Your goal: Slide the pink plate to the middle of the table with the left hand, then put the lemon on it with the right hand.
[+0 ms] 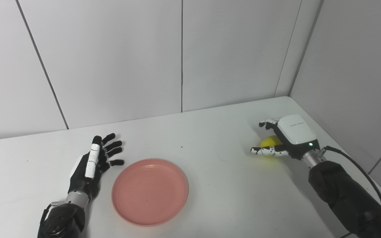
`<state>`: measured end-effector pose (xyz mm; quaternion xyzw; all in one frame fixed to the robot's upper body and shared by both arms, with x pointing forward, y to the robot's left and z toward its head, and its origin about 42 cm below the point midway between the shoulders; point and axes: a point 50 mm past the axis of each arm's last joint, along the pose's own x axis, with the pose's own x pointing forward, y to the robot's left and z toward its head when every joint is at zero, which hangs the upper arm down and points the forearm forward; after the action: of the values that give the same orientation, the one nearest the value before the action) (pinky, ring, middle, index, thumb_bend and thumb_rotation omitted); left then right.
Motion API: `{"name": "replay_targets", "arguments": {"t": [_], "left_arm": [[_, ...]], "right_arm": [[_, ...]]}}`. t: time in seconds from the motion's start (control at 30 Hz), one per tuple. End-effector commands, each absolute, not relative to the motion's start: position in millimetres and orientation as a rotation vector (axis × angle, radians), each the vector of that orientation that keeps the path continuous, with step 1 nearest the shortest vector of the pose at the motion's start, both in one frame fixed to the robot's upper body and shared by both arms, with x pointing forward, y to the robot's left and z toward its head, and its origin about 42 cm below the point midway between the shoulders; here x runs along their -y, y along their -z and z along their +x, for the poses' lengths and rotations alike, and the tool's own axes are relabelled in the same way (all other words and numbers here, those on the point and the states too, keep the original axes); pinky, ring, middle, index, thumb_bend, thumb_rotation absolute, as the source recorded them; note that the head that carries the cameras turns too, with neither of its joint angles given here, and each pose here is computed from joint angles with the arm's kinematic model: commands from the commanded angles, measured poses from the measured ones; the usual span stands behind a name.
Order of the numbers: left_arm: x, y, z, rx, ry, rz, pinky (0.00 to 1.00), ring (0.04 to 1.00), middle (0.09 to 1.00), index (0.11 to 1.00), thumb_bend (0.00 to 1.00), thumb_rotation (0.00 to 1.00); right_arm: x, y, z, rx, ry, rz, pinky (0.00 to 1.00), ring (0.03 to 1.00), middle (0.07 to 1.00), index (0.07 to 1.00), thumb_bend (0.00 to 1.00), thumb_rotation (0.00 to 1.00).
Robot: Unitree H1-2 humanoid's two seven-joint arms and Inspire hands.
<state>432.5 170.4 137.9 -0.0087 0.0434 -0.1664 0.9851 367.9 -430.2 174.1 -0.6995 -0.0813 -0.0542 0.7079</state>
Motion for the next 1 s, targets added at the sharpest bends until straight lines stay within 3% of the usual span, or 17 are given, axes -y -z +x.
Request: {"name": "replay_targets", "arguments": {"t": [0.0, 0.63, 0.97], "left_arm": [[-177.5, -112.1, 423.4, -0.197, 0.319, -0.008, 0.74, 0.816, 0.803, 0.835, 0.79, 0.97], [-178.2, -116.7, 426.2, -0.188, 0.320, 0.005, 0.75, 0.804, 0.794, 0.821, 0.81, 0.97], [-178.8, -116.9, 426.9, -0.187, 0.319, 0.015, 0.73, 0.798, 0.793, 0.819, 0.81, 0.97]], "right_arm": [[437.8, -197.9, 373.3, 0.268, 0.165, -1.548, 0.56, 0.614, 0.657, 0.679, 0.80, 0.96], [428.2, -173.4, 368.9, 0.202, 0.127, -1.461, 0.52, 0.586, 0.636, 0.670, 0.79, 0.93], [428.2, -161.2, 366.6, 0.124, 0.094, -1.457, 0.49, 0.571, 0.612, 0.619, 0.77, 0.94]]}}
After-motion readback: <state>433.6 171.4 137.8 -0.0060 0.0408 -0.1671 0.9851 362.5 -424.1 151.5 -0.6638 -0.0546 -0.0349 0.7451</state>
